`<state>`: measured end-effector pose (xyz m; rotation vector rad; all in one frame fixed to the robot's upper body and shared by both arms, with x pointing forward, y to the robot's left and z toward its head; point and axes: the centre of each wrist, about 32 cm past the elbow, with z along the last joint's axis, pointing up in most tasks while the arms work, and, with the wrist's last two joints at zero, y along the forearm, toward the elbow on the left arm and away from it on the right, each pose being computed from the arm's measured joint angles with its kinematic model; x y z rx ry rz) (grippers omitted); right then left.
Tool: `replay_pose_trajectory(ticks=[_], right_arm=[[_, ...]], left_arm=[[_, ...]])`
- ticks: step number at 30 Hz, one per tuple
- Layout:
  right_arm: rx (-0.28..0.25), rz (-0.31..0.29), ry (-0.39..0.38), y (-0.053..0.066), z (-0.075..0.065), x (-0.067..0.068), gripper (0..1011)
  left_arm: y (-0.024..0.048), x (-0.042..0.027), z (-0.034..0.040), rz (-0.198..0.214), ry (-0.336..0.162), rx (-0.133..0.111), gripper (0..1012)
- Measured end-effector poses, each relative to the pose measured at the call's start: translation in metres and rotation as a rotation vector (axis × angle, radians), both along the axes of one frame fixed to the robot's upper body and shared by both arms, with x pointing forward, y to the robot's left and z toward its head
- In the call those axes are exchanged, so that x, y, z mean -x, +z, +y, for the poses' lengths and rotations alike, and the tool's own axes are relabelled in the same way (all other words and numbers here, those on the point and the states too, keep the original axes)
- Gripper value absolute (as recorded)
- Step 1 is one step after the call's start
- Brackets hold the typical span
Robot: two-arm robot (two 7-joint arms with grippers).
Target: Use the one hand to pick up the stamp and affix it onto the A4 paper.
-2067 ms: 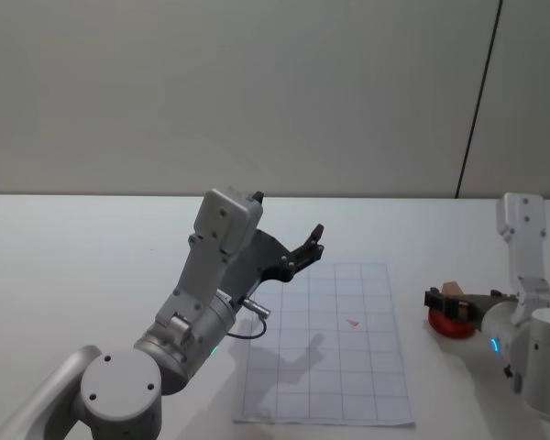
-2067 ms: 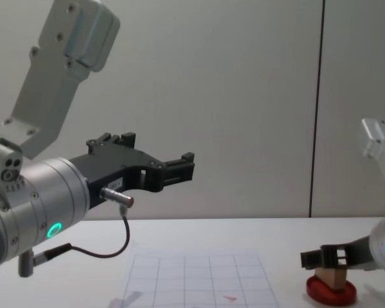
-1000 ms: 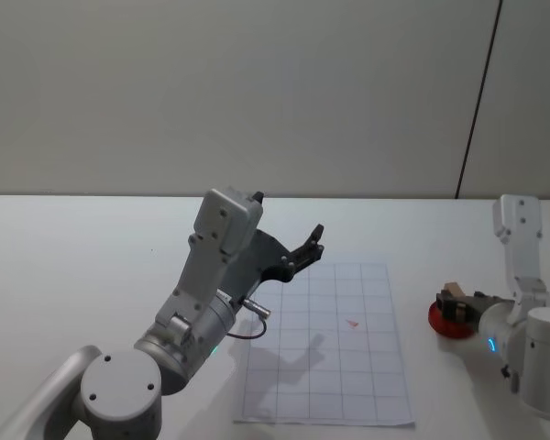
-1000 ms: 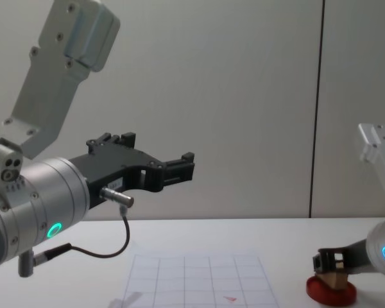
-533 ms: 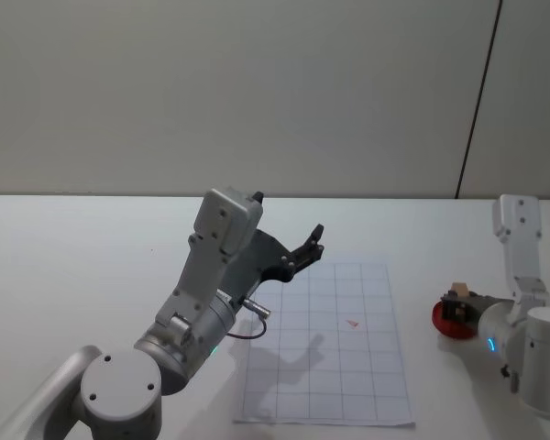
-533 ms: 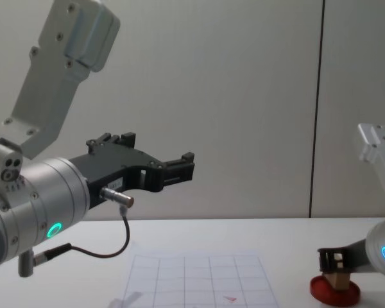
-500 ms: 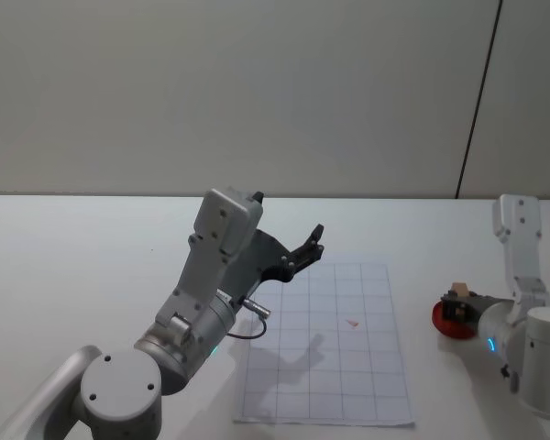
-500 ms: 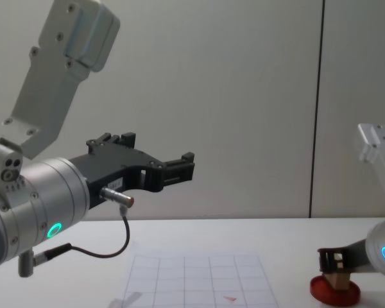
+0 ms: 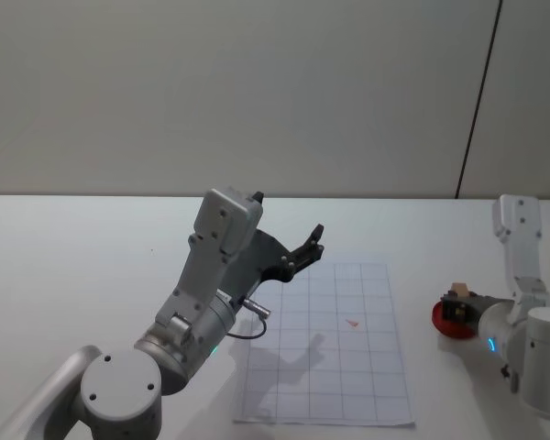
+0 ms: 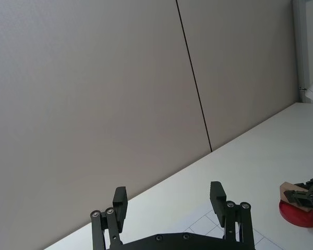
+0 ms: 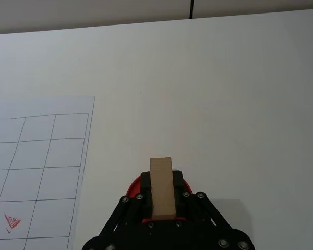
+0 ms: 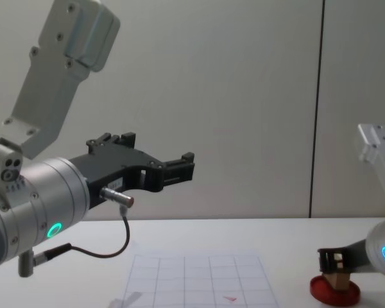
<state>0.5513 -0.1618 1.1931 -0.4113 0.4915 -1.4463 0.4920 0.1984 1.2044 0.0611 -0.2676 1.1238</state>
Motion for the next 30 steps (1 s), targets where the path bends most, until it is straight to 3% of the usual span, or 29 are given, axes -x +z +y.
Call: replay_pose_trajectory(ticks=[30], right_arm=[[0.016,0.064,0.029,0.028,-0.013,-0.004,220]], left_arm=[[0.0,0.0,0.0,0.0,0.0,0.0,1002]])
